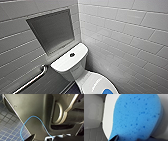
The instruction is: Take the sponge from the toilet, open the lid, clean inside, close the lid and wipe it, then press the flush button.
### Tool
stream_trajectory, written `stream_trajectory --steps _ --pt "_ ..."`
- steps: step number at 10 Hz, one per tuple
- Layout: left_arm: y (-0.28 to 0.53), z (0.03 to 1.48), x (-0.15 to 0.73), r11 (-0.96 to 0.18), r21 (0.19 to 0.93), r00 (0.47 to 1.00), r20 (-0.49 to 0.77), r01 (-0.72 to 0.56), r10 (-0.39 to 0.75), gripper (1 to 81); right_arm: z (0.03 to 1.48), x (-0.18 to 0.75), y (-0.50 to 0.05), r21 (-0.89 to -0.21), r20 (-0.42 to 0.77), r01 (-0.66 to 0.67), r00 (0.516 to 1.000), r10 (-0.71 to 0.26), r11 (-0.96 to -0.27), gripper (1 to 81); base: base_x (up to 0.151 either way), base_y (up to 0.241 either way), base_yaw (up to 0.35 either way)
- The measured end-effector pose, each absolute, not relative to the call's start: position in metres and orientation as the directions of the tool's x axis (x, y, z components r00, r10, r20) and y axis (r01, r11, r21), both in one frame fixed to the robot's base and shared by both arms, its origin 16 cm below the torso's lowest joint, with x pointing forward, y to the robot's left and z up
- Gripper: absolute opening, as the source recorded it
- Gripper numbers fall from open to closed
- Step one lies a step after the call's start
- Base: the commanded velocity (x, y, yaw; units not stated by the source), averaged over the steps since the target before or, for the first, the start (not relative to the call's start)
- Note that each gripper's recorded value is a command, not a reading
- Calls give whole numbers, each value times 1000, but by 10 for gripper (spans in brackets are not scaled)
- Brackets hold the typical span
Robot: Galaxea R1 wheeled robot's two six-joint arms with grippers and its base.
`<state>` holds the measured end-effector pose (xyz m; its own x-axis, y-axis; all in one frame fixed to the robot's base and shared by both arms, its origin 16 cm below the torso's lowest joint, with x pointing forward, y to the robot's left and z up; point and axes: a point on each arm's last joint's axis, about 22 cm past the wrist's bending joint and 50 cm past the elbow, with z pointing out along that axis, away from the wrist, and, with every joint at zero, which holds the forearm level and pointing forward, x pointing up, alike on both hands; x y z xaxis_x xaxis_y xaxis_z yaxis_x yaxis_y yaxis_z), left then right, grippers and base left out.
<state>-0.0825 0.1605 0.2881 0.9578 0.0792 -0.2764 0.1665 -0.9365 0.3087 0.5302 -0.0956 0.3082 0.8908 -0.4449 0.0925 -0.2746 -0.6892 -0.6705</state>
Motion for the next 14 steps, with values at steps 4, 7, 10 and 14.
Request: stream_trajectory --steps 4,7,10,14 --pt "156 289 -84 -935 314 955 -286 166 74 811 314 563 -69 -683 194 -201 877 -439 -702 811 0 0 0" --pt "155 289 -85 -934 315 955 -289 167 74 811 315 563 -67 -688 194 -193 880 -433 -700 10 0 0 0" --pt "154 289 -85 -934 316 954 -290 168 74 811 320 561 -70 -695 191 -188 882 -430 -694 10 0 0 0" --pt "147 289 -81 -931 324 955 -286 170 75 811 361 566 -87 -746 178 -149 895 -410 -649 10 0 0 0"
